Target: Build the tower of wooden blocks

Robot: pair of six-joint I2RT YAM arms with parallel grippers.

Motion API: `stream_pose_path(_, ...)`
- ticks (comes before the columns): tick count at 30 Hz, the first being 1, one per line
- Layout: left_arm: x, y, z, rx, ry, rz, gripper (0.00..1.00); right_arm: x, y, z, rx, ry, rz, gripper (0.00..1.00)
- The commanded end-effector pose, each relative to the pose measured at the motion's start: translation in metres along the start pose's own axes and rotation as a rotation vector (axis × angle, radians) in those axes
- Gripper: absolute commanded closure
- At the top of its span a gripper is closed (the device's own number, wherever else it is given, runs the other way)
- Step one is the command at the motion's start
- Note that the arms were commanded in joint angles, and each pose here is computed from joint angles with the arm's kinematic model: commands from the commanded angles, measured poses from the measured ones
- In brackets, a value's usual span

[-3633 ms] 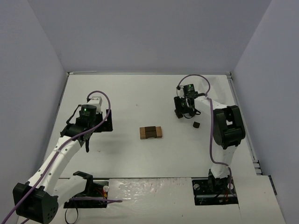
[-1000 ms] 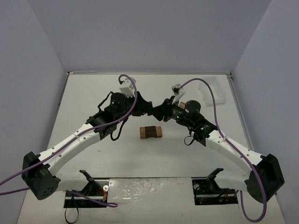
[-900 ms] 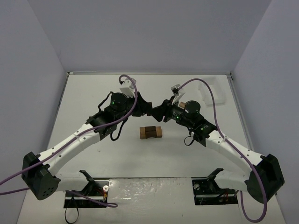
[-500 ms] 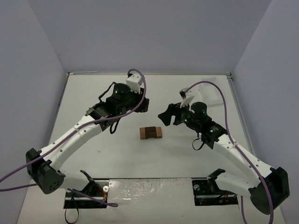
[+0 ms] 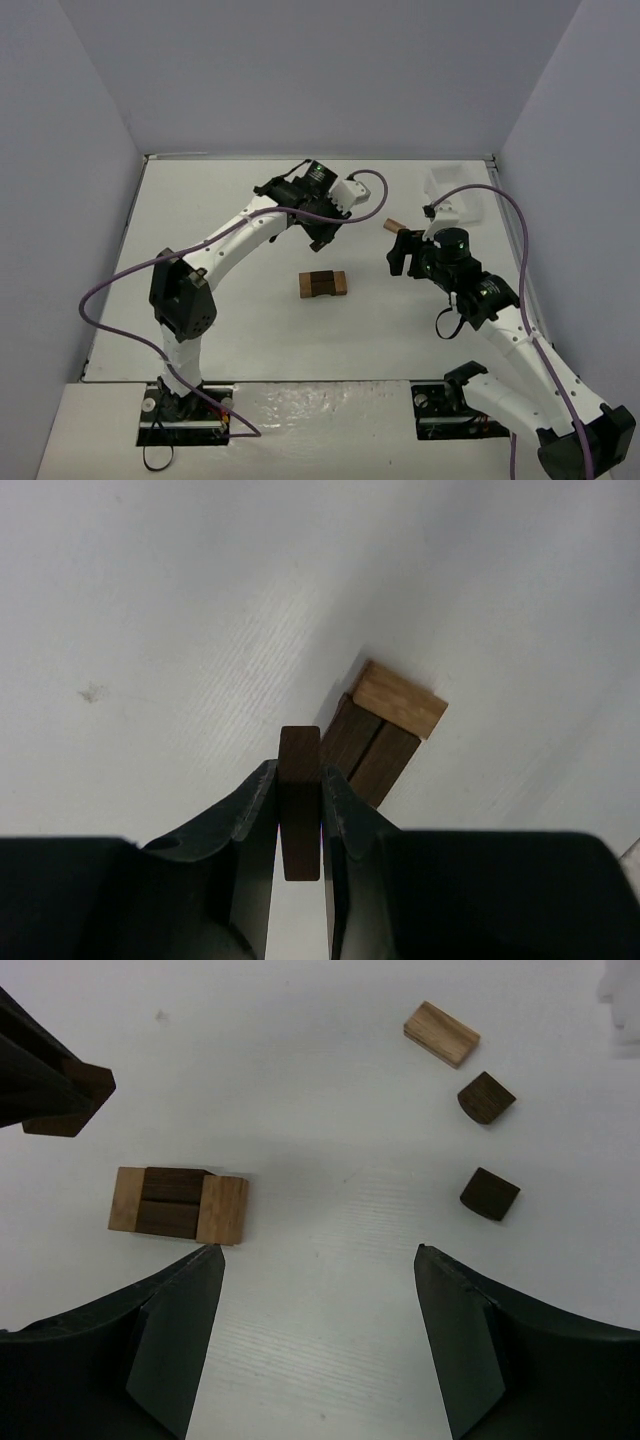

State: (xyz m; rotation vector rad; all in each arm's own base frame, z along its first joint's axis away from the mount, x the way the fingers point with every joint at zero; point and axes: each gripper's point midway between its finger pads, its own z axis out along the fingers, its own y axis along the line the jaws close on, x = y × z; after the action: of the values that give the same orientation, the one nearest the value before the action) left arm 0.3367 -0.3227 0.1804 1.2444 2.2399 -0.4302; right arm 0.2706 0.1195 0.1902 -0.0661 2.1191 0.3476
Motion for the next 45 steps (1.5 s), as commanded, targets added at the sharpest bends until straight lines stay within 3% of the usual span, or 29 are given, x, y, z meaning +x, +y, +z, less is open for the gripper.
stream_pose_path(1,0.002,-0.011,-0.017,0.079,0.057,0.188,1.0,-0.021,-0.019,-0.012,0.097,-0.07,0.002,0.26)
stream_pose_path(14,0.016,-0.034,0.011,0.265,0.093,0.357,1.0,-0.016,-0.029,-0.009,0.126,-0.052,-0.022,0.25)
stream_pose_path(31,0.016,-0.023,0.04,0.277,0.113,0.478,1.0,-0.011,-0.026,-0.013,0.103,-0.048,0.006,0.26)
stream_pose_path(45,0.02,-0.03,0.058,0.297,0.14,0.485,1.0,-0.01,-0.029,-0.014,0.12,-0.051,0.014,0.26)
